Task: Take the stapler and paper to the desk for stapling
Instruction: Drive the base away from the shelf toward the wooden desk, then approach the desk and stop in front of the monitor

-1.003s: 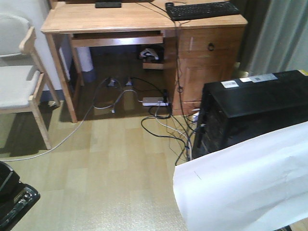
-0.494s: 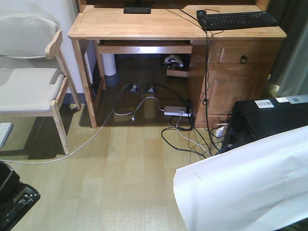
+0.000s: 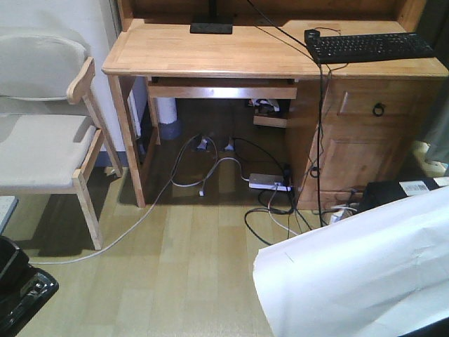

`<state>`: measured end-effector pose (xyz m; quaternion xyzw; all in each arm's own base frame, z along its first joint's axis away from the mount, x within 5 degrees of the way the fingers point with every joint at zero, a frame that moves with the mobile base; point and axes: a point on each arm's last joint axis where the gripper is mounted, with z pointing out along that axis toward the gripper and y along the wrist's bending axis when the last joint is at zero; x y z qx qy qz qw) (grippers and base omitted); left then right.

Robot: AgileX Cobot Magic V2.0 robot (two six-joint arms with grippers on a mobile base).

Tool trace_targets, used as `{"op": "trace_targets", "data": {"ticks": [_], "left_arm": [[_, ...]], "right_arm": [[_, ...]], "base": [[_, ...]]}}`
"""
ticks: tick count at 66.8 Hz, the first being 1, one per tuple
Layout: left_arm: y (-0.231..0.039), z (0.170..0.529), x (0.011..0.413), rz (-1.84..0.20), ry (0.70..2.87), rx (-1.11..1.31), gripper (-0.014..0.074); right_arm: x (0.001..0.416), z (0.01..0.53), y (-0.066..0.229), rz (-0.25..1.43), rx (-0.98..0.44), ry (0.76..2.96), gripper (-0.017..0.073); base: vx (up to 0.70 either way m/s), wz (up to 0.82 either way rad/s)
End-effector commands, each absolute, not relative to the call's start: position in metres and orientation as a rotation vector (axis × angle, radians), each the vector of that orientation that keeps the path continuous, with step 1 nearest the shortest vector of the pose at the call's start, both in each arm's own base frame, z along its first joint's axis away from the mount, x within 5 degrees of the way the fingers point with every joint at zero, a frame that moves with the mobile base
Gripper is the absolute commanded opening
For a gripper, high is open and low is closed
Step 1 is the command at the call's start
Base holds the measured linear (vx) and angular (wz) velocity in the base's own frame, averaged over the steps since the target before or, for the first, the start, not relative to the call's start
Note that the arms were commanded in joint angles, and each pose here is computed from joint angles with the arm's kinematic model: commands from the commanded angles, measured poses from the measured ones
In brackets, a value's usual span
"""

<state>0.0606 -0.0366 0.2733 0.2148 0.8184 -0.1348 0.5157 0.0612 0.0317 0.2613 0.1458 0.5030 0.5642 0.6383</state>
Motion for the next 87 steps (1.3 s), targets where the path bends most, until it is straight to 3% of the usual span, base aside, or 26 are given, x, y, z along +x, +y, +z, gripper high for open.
{"op": "trace_targets", "data": {"ticks": [1,87], "left_arm": [[-0.0369,0.2926,0.0642,-0.340,1.849,0.457,-0.0007],[-0.0369,0.2926,0.0642,-0.340,1.849,0.457,-0.0007]], "right_arm": [[0.0582,0.2739,0.0325,1.311,0.281,1.077,-0.0002],[0.0581,0.2740,0.0325,1.312,0.280,1.075,-0.0002]], "base": [[0.32,0.05],[0.32,-0.01]]}}
